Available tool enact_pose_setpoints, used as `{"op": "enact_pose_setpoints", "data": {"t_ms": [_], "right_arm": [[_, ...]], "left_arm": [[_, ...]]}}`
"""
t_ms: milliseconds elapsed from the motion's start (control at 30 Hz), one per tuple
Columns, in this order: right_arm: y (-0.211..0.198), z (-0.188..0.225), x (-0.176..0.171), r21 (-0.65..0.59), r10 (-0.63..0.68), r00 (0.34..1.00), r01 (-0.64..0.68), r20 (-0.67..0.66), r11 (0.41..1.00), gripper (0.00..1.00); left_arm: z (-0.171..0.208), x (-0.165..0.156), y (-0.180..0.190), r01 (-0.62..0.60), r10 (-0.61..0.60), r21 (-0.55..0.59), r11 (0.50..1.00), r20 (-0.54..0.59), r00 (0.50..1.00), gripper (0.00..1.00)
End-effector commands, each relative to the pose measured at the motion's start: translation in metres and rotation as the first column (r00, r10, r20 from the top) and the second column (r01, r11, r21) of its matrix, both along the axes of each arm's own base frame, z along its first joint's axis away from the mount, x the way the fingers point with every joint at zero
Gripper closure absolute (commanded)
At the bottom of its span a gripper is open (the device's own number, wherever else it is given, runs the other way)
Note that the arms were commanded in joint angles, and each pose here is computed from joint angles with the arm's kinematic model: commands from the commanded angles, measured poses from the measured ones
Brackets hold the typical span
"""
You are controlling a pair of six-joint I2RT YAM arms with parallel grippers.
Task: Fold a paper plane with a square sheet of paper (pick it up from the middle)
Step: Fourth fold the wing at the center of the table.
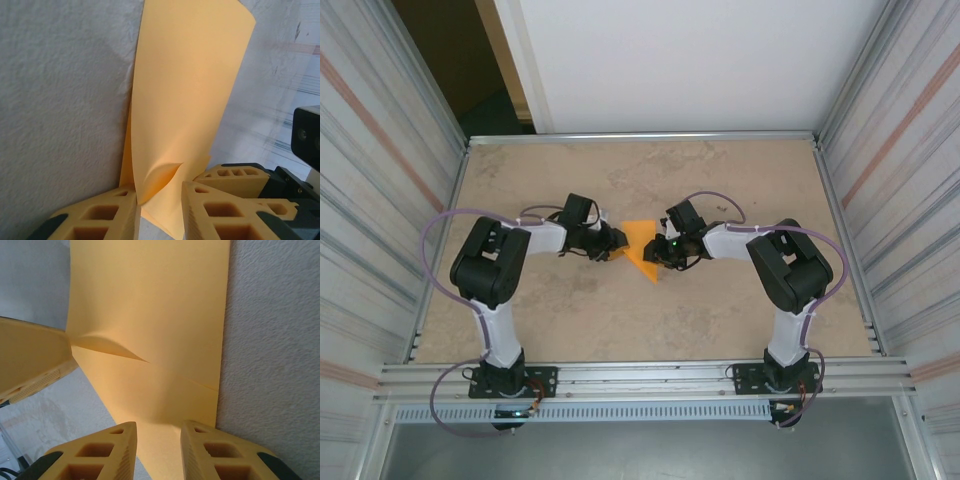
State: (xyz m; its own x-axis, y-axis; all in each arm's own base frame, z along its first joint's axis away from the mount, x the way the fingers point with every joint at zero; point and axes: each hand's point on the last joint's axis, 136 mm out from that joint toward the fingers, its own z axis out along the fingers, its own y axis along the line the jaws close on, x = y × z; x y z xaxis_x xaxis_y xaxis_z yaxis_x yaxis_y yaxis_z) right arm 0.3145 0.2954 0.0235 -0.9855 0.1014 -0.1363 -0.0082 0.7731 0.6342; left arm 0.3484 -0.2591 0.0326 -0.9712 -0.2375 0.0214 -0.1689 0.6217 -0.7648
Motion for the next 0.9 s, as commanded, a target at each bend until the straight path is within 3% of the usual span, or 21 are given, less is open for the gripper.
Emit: {"op": "enact_pose_setpoints", "data": {"t_ms": [0, 500, 867], "right_arm": [[-0.006, -0.011, 0.0, -0.043, 0.007, 1.0, -0.008, -0.015, 0.999, 0.71], [-0.008, 0.001, 0.007, -0.031, 0.026, 0.999, -0.025, 0.041, 0.999, 0.7], [-0.01, 0.019, 0.014, -0.048, 0.042, 0.993, -0.037, 0.112, 0.998, 0.66]], "left_arm": [[0.011, 0.003, -0.014, 0.042, -0.041, -0.056, 0.998, 0.008, 0.999, 0.71], [0.008, 0.001, -0.022, 0.134, -0.135, -0.073, 0.988, -0.011, 0.991, 0.75], [0.012, 0.003, -0.022, 0.128, -0.129, -0.071, 0.989, -0.009, 0.992, 0.81]]}}
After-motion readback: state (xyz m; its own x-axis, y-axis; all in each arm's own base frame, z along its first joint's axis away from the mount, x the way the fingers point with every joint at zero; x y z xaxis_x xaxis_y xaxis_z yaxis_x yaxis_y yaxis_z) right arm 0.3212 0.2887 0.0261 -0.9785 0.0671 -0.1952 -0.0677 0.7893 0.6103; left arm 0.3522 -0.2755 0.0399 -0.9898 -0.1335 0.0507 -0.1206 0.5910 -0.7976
